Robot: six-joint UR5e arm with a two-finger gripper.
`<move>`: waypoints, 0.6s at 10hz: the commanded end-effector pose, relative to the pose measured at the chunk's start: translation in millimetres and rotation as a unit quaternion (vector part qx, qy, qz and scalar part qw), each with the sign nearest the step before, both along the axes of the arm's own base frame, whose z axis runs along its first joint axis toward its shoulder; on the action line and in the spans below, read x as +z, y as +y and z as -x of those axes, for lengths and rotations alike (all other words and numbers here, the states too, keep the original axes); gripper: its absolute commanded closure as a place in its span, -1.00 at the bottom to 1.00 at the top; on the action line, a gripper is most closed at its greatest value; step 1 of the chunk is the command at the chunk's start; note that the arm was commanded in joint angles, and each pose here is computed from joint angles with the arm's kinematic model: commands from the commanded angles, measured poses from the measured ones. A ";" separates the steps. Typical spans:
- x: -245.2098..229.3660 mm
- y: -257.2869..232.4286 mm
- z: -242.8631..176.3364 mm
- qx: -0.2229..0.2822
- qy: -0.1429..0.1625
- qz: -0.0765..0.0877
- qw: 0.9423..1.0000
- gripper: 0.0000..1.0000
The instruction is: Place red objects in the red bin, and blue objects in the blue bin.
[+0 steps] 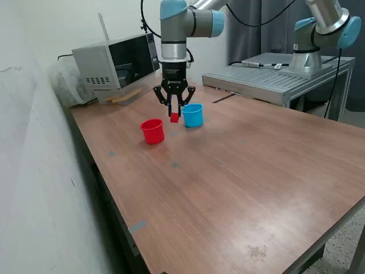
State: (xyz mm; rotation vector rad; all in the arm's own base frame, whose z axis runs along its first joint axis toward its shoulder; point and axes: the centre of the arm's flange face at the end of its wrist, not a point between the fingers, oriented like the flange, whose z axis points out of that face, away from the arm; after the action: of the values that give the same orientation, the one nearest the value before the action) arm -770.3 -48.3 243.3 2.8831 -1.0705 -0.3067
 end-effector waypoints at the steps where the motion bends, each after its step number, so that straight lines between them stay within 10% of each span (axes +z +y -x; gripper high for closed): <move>1: 21.0 93.6 -0.8 -0.122 0.014 -0.017 0.992 1.00; 4: 21.0 114.1 -1.6 -0.238 0.022 0.005 0.971 1.00; 6: 19.2 104.5 -1.7 -0.247 0.020 0.008 0.969 1.00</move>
State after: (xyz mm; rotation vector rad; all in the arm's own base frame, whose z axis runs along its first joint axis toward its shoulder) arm -769.4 53.2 262.5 2.6304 -1.6343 -0.3712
